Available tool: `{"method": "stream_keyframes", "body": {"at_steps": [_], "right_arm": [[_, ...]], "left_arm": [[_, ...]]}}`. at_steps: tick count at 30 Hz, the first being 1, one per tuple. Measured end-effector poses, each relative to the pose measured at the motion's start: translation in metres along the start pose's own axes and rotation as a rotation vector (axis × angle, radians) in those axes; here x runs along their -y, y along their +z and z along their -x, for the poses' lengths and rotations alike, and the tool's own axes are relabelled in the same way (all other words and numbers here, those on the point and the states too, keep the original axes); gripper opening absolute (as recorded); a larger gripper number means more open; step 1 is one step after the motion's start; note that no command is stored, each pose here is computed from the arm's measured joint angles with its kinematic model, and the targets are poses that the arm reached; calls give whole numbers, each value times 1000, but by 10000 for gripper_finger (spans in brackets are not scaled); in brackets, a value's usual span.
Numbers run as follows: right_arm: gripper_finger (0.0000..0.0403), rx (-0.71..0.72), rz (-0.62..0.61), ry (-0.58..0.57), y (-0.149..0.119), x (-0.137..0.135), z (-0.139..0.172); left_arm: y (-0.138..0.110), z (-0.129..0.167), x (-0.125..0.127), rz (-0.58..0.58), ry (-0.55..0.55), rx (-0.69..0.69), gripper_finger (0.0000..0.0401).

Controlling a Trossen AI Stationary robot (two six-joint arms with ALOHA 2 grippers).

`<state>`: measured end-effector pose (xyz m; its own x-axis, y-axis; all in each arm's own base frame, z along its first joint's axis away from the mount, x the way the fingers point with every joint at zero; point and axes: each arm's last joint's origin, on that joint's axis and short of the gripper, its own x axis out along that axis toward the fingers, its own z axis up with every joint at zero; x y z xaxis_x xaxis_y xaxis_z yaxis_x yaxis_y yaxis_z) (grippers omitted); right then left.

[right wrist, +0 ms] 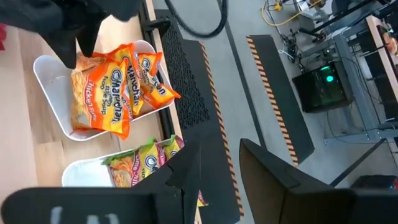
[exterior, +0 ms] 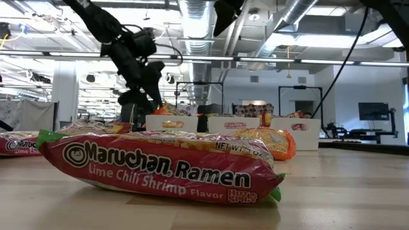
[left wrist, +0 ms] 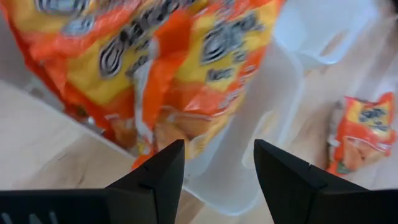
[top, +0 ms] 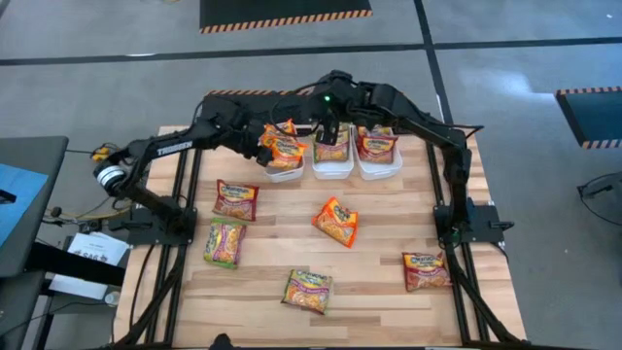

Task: Sort Maruchan noodles
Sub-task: Adjust the orange noodle pack

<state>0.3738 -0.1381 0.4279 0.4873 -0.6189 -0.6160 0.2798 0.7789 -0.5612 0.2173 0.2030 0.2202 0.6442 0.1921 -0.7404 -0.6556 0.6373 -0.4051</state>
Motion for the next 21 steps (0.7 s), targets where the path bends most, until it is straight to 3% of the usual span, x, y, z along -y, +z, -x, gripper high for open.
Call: {"method": "stream_keyframes", "body": {"at_steps": [5,16,21], "right_arm": [[134,-36,20,21,-3,-4,-5],[134,-44,18,19,-4,-2,-5],[134,-45,16,18,-5,-1,-6]], "left_arm": [[-3,-13,-7,42,59,-37,178],[-10,-50,-5,80,26,-90,178],[-13,-54,-8,76,116,-106,178]]}}
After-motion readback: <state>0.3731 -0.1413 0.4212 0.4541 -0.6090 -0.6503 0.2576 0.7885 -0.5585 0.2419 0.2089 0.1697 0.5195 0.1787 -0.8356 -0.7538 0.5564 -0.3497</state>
